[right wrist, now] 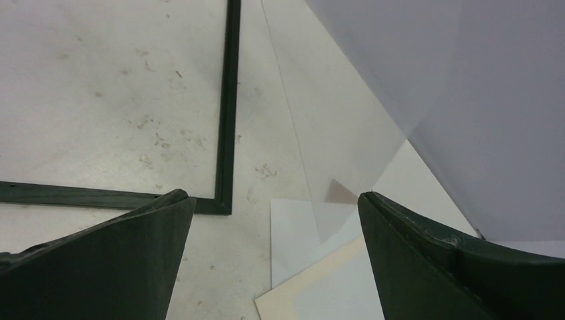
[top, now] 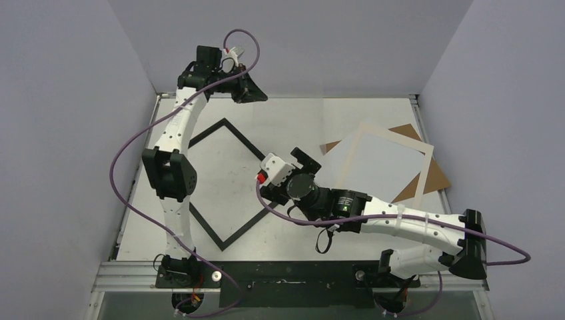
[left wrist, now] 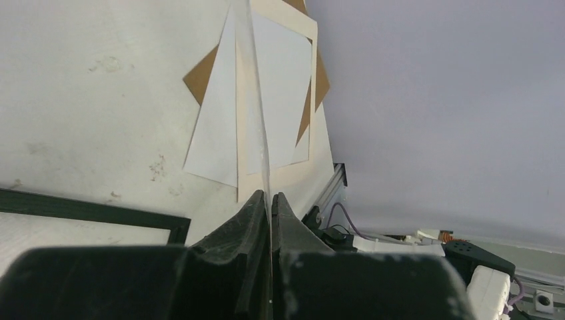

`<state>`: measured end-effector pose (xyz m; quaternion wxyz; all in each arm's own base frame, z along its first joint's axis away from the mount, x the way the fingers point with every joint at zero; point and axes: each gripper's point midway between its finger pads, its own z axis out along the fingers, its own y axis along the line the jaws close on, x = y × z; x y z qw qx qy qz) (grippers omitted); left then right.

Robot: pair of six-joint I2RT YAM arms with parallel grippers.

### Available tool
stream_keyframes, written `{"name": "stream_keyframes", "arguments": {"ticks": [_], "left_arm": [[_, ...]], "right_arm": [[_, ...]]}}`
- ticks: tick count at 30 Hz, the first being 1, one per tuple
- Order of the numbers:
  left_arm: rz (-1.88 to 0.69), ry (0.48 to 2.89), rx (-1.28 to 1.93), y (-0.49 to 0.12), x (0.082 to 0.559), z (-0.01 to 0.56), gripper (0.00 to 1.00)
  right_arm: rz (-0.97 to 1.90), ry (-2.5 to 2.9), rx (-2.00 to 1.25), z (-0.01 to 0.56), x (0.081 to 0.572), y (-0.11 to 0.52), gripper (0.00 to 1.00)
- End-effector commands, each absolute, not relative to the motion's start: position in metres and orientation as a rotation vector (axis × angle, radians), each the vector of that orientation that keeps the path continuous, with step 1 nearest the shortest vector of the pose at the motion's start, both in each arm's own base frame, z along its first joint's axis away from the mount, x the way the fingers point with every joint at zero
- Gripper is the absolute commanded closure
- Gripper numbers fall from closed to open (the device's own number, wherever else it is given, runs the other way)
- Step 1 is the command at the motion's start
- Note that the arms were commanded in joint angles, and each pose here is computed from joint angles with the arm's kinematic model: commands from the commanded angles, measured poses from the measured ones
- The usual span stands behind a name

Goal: Put the photo into the frame

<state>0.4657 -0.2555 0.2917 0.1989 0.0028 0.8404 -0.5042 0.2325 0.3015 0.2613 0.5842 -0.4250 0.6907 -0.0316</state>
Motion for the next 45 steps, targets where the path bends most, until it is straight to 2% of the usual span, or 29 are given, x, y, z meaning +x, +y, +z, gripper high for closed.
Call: {"name": "stream_keyframes", "arguments": {"ticks": [1,6,13,21,27,30,36,45], "left_arm": [[-1.338,2.193,0.086,-0.222,0.477,0.336,1.00],[-1.261,2.101,0.180,-0.206,0.472,0.364,1.00],[-1.162,1.978,0.302,-0.191,0.449,0.408,1.00],[-1.145,1.837,0.406,-0.188,0.415,0.457,1.00],[-1.157,1.705,0.489,-0.190,0.374,0.499,1.00],[-1.200,1.629,0.521,-0.193,0.354,0.521,1.00],[-1.264,1.531,0.551,-0.196,0.325,0.552,1.00],[-1.269,1.488,0.466,-0.186,0.325,0.576,1.00]], "right_arm": [[0.173,1.602,-0.962,0.299,0.213,0.315,0.00],[0.366,1.619,-0.783,0.335,0.220,0.320,0.00],[0.768,1.684,-0.121,0.393,0.306,0.281,0.00],[1.026,1.715,0.312,0.389,0.393,0.241,0.00],[1.207,1.555,0.351,0.403,0.433,0.208,0.00],[1.348,1.424,0.234,0.430,0.436,0.201,0.00],[1.649,1.219,-0.008,0.487,0.410,0.215,0.00],[1.748,1.031,-0.209,0.531,0.350,0.214,0.00]]}}
